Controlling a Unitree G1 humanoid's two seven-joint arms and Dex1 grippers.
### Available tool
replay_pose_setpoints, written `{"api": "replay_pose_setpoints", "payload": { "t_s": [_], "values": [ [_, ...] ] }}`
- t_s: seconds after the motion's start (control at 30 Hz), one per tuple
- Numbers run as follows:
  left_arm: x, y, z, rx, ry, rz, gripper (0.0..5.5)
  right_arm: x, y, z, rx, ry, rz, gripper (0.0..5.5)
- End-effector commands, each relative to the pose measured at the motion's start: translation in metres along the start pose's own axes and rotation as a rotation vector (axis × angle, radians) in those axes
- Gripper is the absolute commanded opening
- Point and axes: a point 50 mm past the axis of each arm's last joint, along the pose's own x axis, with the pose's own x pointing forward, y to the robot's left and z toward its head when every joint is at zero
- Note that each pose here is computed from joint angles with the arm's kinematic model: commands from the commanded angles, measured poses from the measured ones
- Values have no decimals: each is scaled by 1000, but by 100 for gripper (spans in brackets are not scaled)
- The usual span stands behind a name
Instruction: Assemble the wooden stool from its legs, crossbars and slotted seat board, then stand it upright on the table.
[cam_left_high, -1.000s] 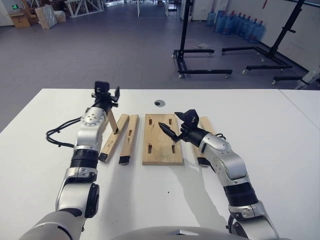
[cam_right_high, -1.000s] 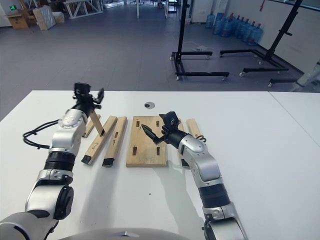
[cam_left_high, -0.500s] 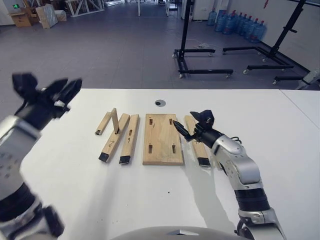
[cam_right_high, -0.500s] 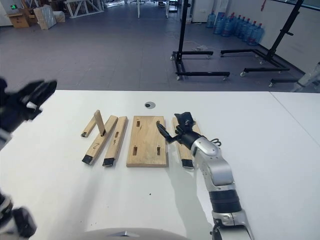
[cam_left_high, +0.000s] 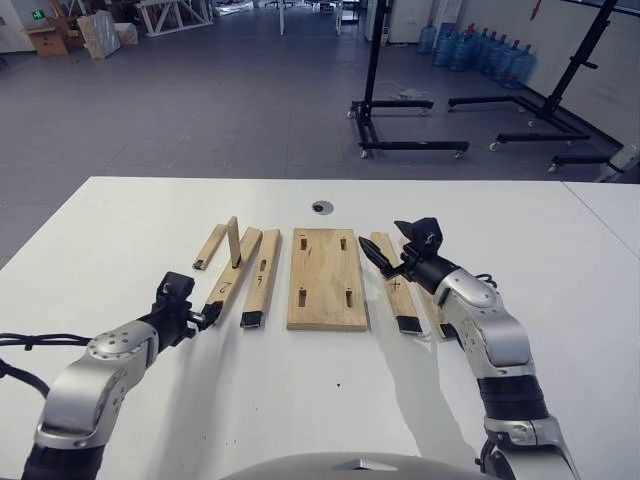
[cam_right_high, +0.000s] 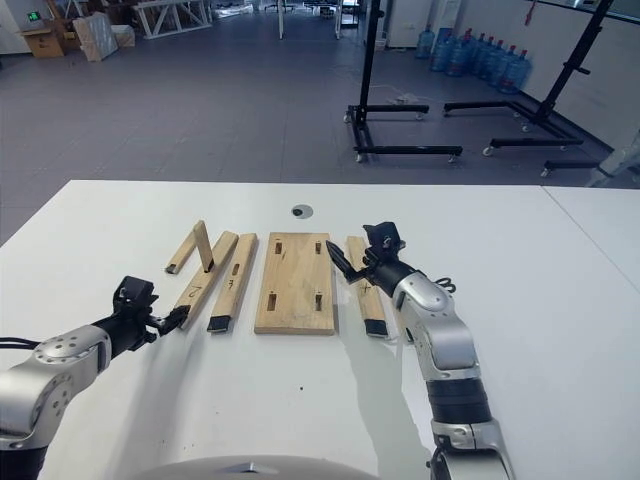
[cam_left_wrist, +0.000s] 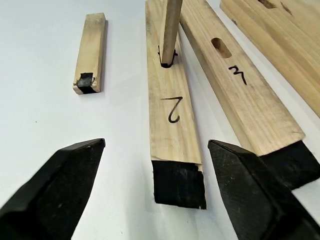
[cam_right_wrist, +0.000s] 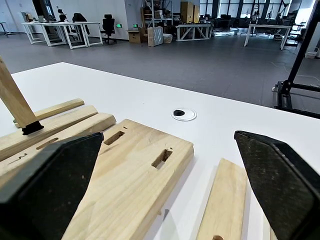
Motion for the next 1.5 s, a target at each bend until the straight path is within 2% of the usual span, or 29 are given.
{"api": "replay_pose_setpoints", "payload": {
  "t_s": [0.03, 0.27, 0.43, 0.7, 0.93, 1.37, 1.5],
  "values": [
    [15, -4, 14, 41, -46, 31, 434, 8, 4, 3, -6, -15, 13, 481],
    [34, -17, 17, 28, -17, 28, 538, 11, 10, 1, 1, -22, 28, 481],
    [40, -15, 3, -26, 35, 30, 538, 11, 12, -1, 3, -17, 37, 481],
    [46, -16, 3, -72, 25, 10, 538, 12, 13, -1, -1, -11, 50, 481],
    [57, -17, -15, -65, 84, 11, 419, 14, 14, -1, -2, -6, 60, 481],
    [51, -13, -32, -54, 114, 7, 215, 15, 15, 0, -2, -7, 72, 481],
    [55, -16, -25, -38, 82, 12, 203, 16, 14, 1, -3, -5, 71, 481]
  ]
}}
